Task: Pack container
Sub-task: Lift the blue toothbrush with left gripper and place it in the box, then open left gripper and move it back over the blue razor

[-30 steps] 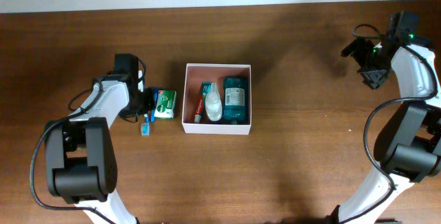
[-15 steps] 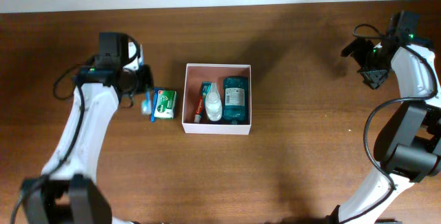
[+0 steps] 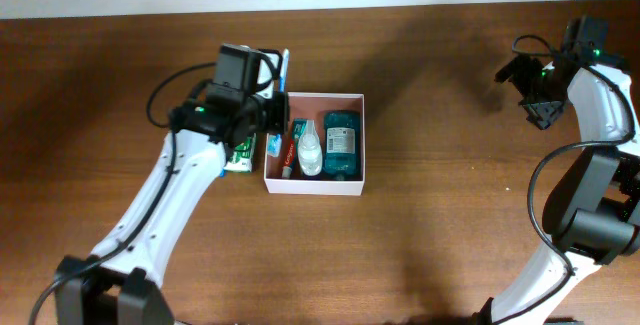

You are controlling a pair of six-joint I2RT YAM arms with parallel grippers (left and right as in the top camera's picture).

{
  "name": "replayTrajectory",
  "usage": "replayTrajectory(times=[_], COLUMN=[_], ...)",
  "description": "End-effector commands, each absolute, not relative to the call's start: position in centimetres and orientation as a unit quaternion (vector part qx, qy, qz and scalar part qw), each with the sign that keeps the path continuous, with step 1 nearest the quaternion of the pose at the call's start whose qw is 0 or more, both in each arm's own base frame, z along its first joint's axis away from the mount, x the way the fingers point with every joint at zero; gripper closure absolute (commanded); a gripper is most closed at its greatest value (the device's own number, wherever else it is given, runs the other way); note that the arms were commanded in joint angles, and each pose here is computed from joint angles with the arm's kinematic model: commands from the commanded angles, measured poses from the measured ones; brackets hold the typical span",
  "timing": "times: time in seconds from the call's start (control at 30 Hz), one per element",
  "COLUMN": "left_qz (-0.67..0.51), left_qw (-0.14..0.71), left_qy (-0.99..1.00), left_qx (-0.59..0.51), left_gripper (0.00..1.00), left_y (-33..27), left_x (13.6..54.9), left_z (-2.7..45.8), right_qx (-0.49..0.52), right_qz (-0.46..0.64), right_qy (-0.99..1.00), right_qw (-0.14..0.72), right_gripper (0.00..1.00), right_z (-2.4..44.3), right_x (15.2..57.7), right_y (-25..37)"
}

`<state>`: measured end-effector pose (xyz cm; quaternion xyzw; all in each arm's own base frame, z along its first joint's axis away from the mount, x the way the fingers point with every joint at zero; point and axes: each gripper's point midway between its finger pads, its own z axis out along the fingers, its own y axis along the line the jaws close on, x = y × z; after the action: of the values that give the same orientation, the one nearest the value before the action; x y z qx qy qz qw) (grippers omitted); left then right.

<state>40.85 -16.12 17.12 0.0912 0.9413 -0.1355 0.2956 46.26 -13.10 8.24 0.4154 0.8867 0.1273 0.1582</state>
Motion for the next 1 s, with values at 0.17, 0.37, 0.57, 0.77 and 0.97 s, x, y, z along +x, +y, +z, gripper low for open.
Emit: replayTrajectory(times=[0.17, 0.37, 0.57, 0.77, 0.97], left_qz=[-0.110, -0.111, -0.107, -0.106, -0.105], left_qw=[0.240, 0.234, 0.219, 0.214, 0.215], left_qy=[0.958, 0.960, 0.963, 0.965, 0.965], left_qx=[0.110, 0.111, 0.110, 0.110, 0.110], left_gripper=[0.99, 0.98, 0.95, 0.94, 0.39], left_y=[-17.8, -17.8, -17.6, -17.5, -17.5], left_x=[40.9, 40.8, 40.1, 39.9, 39.9], left_z=[11.6, 11.3, 10.9, 10.8, 10.8], right_qx=[0.416, 0.416, 0.416, 0.416, 0.416], right_qz=[0.120, 0.120, 0.120, 0.120, 0.120], right_qy=[0.887, 0.887, 0.887, 0.887, 0.887], right_qw=[0.162, 0.162, 0.162, 0.162, 0.162], right_gripper=[0.01, 0.01, 0.01, 0.01, 0.01], right_z=[8.4, 8.4, 8.4, 8.4, 8.4], right_x=[46.2, 46.2, 46.2, 46.2, 46.2], right_y=[-13.6, -13.6, -13.6, -13.6, -13.6])
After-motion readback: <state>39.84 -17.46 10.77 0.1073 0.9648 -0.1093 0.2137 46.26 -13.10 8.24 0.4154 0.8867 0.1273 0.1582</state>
